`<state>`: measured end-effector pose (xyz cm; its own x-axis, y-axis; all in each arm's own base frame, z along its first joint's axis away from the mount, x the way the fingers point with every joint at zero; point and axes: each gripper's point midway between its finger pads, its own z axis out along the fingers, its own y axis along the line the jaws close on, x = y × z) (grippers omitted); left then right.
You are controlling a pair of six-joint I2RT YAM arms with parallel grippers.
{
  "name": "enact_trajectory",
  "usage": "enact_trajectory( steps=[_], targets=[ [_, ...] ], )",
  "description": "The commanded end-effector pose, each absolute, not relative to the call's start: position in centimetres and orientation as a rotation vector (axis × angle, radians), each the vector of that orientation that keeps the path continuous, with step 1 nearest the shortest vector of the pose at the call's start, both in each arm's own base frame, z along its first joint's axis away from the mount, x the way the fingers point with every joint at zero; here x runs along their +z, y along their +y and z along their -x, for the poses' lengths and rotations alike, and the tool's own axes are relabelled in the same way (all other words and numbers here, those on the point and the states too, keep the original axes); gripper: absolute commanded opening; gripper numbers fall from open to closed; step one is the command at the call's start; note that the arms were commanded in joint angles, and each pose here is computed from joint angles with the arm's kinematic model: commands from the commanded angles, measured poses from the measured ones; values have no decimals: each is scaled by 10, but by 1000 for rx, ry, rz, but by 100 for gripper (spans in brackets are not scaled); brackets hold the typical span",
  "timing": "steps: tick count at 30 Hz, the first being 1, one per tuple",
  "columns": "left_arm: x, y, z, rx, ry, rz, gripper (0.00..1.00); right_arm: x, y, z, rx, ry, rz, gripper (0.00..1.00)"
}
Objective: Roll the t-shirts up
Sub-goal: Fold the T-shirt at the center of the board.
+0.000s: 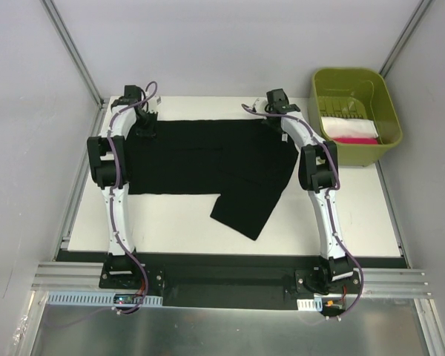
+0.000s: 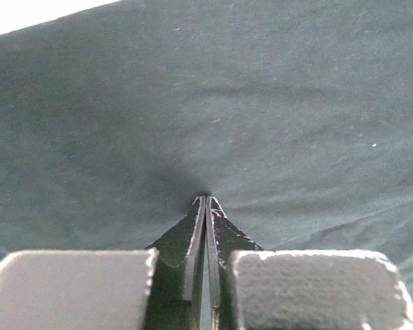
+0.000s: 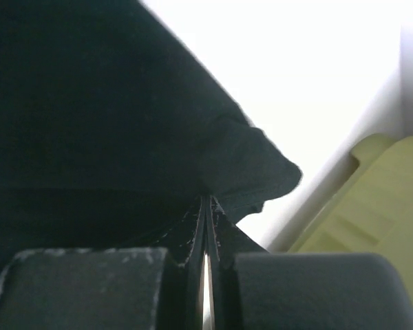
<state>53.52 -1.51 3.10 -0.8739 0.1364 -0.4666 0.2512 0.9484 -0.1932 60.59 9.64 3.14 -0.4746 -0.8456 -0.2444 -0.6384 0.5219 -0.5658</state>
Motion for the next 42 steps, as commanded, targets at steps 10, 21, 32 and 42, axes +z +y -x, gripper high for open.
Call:
enact_trajectory(
  steps=[10, 21, 32, 42],
  targets=[
    [226, -55, -467, -465, 2326, -371, 62, 231, 144, -504, -150, 1980, 1050, 71],
    [215, -59, -351, -638, 2434, -294, 68, 142, 189, -266, 305, 1912, 1794, 72],
    [143, -43, -272, -724, 2636, -100, 69, 52, 208, -178, 281, 1388, 2383, 54],
    [133, -6, -271, -756, 2648, 133, 67, 30, 231, -137, 447, 1199, 2557, 43]
  ],
)
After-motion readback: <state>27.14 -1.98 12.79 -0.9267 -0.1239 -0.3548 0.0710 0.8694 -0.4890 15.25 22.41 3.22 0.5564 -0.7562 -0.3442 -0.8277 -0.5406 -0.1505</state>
